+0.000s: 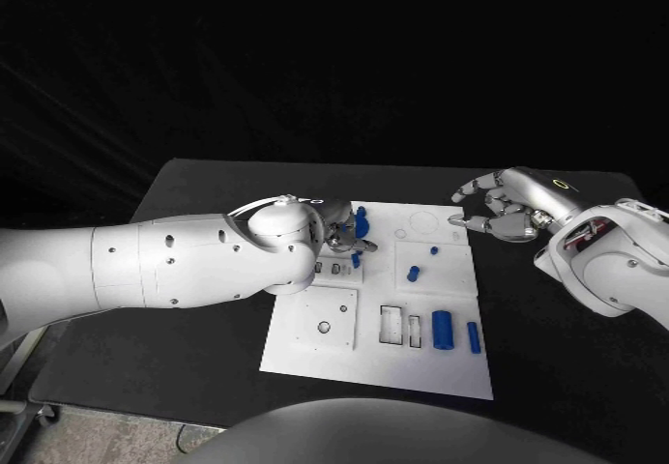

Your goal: Assemble the parts on the task board

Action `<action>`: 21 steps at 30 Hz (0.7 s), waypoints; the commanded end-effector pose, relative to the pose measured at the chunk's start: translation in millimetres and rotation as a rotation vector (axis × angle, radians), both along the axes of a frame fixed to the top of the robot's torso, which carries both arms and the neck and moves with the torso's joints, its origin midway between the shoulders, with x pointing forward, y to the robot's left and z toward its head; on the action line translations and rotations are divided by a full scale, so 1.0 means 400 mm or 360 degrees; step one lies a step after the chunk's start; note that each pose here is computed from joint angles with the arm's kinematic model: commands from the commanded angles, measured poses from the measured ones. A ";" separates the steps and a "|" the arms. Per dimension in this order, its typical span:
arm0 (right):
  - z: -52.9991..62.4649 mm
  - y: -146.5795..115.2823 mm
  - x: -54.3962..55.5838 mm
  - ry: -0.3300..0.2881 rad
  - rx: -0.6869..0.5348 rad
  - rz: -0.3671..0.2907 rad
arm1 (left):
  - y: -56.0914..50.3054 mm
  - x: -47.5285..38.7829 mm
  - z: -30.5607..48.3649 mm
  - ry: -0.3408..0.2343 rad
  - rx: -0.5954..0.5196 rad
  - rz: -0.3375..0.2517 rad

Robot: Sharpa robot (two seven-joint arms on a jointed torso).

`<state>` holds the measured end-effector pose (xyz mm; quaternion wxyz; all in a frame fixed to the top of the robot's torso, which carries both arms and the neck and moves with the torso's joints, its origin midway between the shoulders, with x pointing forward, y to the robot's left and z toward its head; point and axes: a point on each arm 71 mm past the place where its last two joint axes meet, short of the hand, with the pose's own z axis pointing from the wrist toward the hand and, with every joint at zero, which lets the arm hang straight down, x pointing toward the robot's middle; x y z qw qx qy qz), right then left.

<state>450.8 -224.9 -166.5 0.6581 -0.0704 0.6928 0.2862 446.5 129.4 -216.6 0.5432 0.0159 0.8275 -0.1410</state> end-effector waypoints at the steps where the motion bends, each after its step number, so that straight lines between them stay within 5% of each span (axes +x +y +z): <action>1: -0.004 -0.001 0.001 0.0022 -0.0019 -0.0002 | 0.002 0.000 -0.008 0.0056 0.0010 0.0003; 21: -0.009 -0.007 0.004 0.0032 -0.0023 -0.0016 | 0.012 -0.008 -0.039 0.0163 0.0005 0.0027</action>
